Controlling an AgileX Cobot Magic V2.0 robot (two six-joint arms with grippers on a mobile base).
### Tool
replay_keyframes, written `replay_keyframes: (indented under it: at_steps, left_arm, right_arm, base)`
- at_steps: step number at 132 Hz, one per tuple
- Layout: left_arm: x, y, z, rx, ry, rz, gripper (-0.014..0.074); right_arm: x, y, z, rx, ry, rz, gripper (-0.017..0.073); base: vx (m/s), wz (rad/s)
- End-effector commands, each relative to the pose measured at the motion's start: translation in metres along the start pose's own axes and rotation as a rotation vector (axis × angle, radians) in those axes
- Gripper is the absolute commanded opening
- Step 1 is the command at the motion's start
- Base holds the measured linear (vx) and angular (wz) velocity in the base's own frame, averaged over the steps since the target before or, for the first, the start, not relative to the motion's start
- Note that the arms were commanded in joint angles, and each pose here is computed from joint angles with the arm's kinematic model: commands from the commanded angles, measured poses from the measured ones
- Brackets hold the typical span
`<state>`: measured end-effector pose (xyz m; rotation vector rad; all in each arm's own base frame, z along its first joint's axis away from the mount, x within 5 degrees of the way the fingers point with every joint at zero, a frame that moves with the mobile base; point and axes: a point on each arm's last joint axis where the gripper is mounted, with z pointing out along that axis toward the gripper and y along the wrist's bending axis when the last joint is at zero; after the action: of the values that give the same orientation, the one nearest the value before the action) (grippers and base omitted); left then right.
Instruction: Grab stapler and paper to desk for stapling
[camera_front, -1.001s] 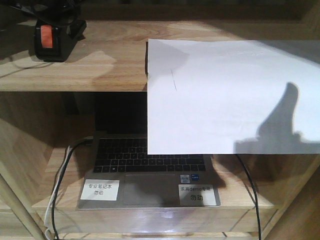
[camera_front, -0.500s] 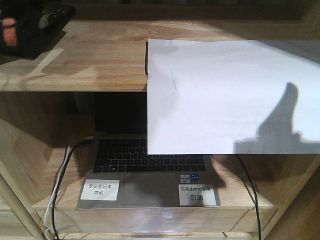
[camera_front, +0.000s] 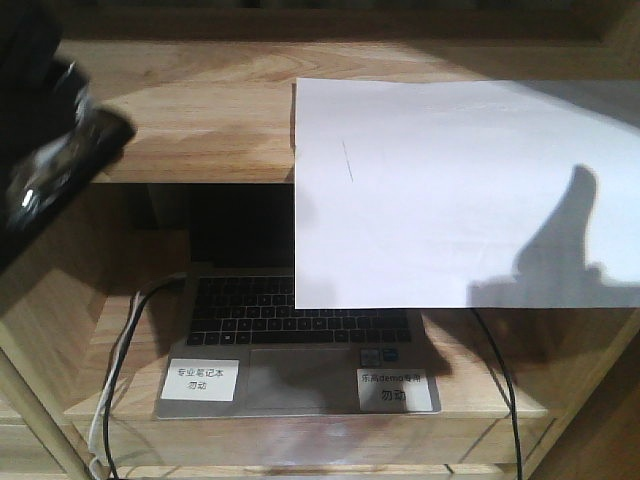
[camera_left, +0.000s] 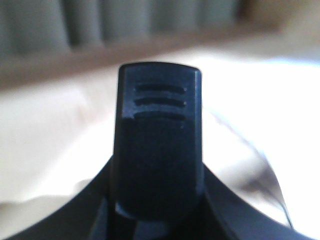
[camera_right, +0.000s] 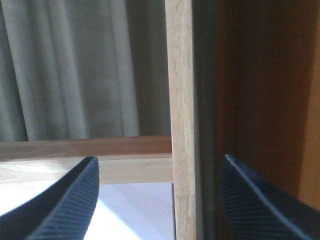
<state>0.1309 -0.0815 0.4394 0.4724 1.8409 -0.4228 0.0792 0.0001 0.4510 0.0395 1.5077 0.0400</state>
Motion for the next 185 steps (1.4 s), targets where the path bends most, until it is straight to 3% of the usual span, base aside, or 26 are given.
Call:
replay_keyframes:
  at_steps: [1, 65, 103, 185]
  left_arm:
    - [-0.006, -0.003, -0.026, 0.040, -0.179, 0.005, -0.0008]
    - [0.066, -0.001, -0.106, 0.065, -0.339, 0.020, -0.0008]
    - [0.103, 0.000, -0.141, 0.075, -0.347, 0.030, -0.0006]
    - [0.114, 0.000, -0.155, 0.078, -0.362, 0.035, -0.0006]
  right_arm:
    - [-0.013, 0.000, 0.000, 0.005, -0.086, -0.013, 0.0483]
    - [-0.013, 0.000, 0.000, 0.005, -0.086, -0.013, 0.0483]
    - [-0.013, 0.000, 0.000, 0.005, -0.086, -0.013, 0.0483]
    - [-0.013, 0.000, 0.000, 0.005, -0.086, -0.013, 0.0483]
  base:
    - [0.00, 0.00]
    - [0.00, 0.00]
    - [0.00, 0.00]
    - [0.00, 0.00]
